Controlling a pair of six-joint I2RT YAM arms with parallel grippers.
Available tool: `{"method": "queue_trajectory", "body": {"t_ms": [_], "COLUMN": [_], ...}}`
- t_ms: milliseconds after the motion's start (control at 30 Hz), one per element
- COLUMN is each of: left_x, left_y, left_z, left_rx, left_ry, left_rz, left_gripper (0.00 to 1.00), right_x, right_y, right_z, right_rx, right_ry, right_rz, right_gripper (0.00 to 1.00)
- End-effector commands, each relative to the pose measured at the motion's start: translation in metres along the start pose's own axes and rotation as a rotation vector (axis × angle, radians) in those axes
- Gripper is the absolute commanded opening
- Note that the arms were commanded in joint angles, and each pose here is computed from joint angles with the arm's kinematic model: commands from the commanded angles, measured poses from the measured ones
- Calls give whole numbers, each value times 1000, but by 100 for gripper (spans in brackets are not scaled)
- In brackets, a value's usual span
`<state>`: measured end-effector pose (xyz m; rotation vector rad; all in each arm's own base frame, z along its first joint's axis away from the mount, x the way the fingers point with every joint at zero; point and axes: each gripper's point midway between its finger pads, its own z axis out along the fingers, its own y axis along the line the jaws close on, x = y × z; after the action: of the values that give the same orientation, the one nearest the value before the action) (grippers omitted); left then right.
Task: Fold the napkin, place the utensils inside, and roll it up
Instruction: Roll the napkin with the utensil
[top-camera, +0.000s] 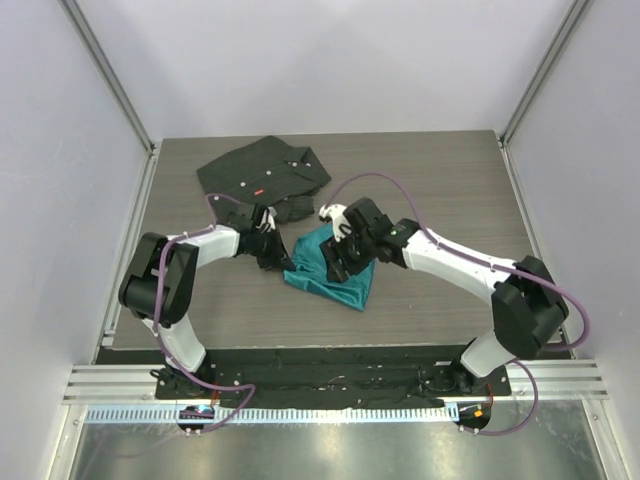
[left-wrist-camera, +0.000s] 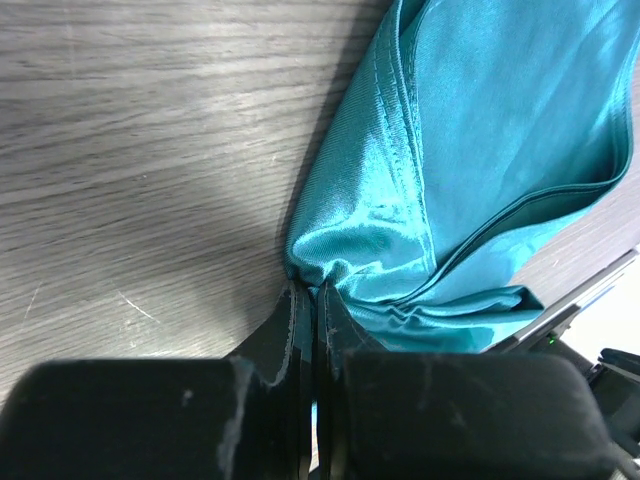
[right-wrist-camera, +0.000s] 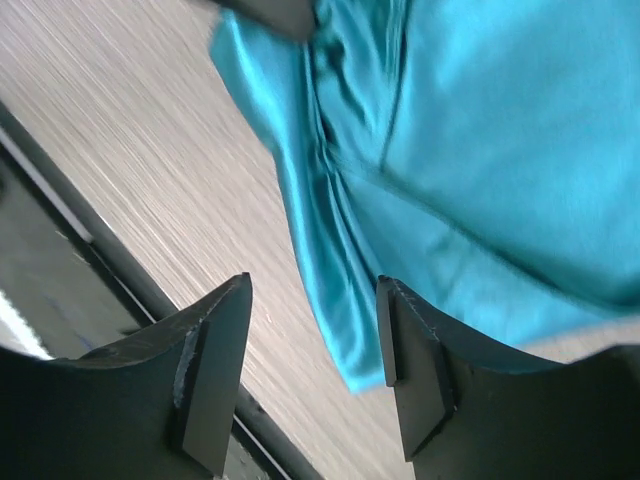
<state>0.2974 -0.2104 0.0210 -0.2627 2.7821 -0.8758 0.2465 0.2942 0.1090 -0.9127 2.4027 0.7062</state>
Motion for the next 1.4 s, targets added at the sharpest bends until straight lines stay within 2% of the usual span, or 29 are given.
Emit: {"method": "queue_trajectory", "body": {"t_ms": [0, 200, 433, 667, 833, 1067, 1367], "left_x": [9, 10, 11, 11, 11, 11, 12], "left_y": [5, 3, 2, 3, 2, 2, 3], "left_z": [0, -1, -1, 0, 0, -1, -1], "left_rx": [-35, -43, -44, -48, -48, -50, -56], "left_ry": [57, 73, 79, 85, 91, 92, 97], "left_rz": [39, 57, 63, 68, 70, 71, 69], "left_gripper": [0, 0, 0, 0, 0, 0, 0], "right_x": [26, 41, 40, 60, 75, 91, 104], "right_y": [-5, 8, 1, -15, -18, -10, -8], "right_z": [-8, 4, 18, 29, 30, 26, 25], "right_rx": [137, 184, 246, 293, 302, 283, 289], "right_ry": [34, 70, 68, 145, 201, 238, 274], "right_rz": [-95, -209, -293, -325, -295, -184, -121], "right_gripper": [63, 66, 68, 68, 68, 59, 53]}}
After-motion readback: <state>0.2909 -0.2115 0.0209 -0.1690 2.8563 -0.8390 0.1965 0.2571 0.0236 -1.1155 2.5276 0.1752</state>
